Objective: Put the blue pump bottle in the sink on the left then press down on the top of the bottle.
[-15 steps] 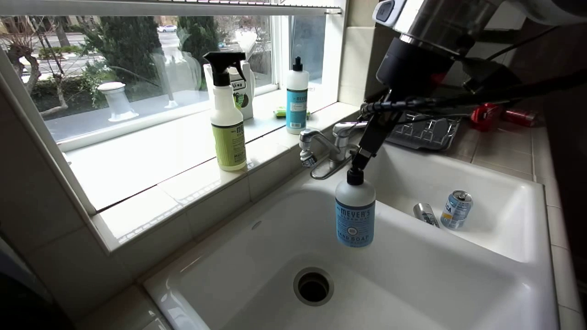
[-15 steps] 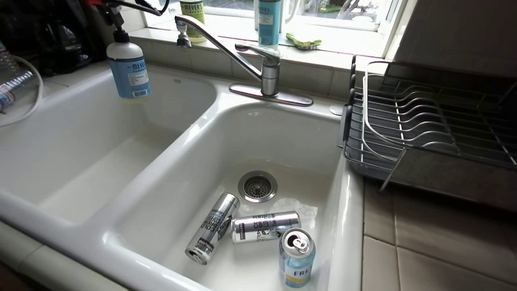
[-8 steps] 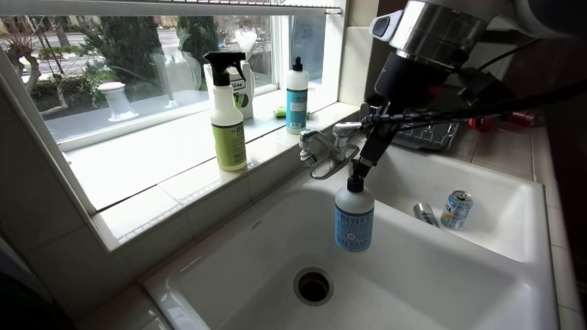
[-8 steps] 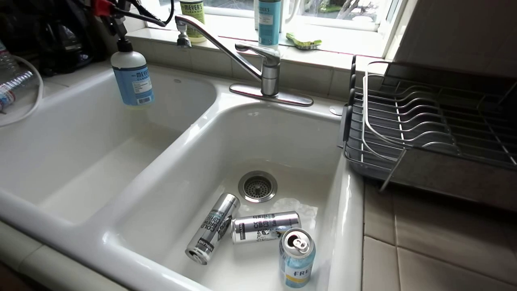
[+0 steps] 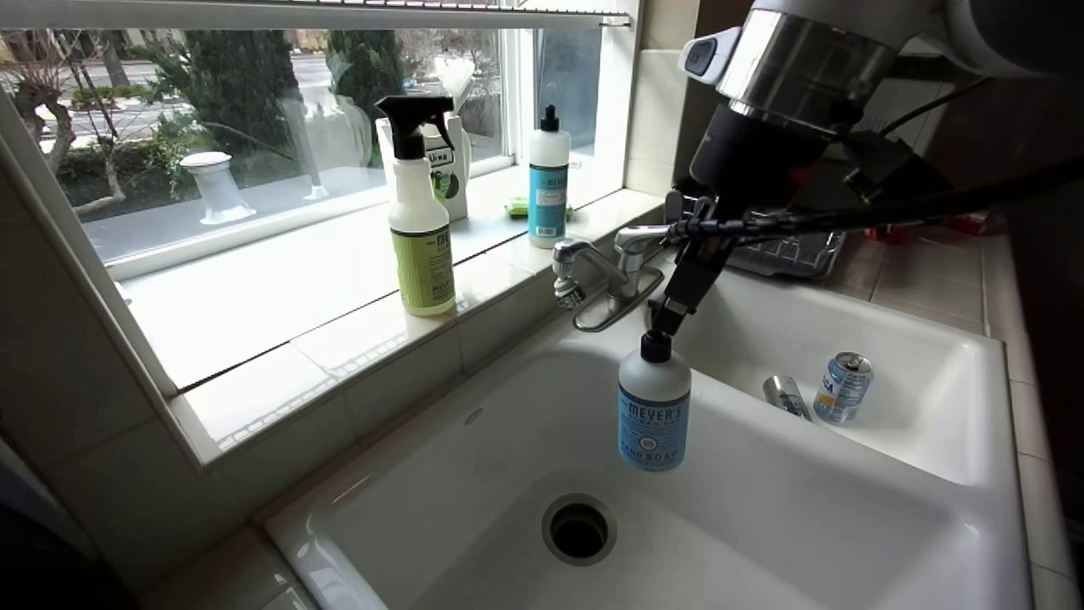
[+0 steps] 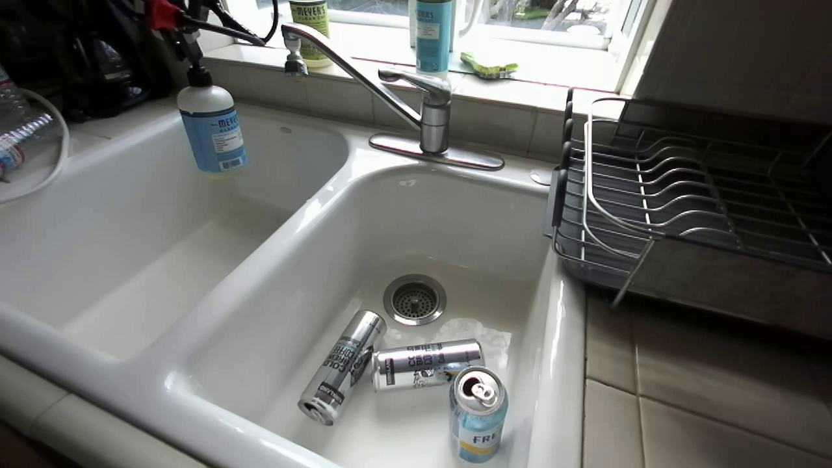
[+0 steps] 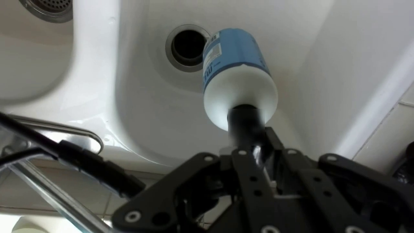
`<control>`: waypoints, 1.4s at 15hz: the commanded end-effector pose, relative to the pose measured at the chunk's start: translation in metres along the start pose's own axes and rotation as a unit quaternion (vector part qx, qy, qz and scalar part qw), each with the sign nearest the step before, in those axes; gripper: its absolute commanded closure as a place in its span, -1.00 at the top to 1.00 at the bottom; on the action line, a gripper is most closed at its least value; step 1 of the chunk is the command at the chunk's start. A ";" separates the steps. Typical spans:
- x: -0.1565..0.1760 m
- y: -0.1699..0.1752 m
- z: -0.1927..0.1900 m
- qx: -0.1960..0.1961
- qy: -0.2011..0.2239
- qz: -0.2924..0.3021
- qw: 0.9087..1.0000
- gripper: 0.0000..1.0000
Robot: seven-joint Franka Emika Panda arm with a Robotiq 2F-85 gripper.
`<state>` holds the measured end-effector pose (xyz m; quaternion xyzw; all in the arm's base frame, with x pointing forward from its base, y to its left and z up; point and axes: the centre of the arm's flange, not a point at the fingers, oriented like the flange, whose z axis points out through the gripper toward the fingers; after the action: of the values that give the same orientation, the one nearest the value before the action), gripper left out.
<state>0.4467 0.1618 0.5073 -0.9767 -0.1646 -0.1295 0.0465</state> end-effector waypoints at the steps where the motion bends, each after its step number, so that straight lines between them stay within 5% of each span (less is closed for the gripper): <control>1: -0.009 -0.016 0.016 -0.006 -0.009 -0.011 1.000 -0.92; 11: -0.044 -0.031 0.091 -0.042 -0.047 -0.048 0.997 -0.92; 21: -0.074 -0.023 0.172 -0.012 -0.044 -0.087 0.995 -0.92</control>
<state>0.4139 0.1834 0.3418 -0.9694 -0.2290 -0.0876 0.0093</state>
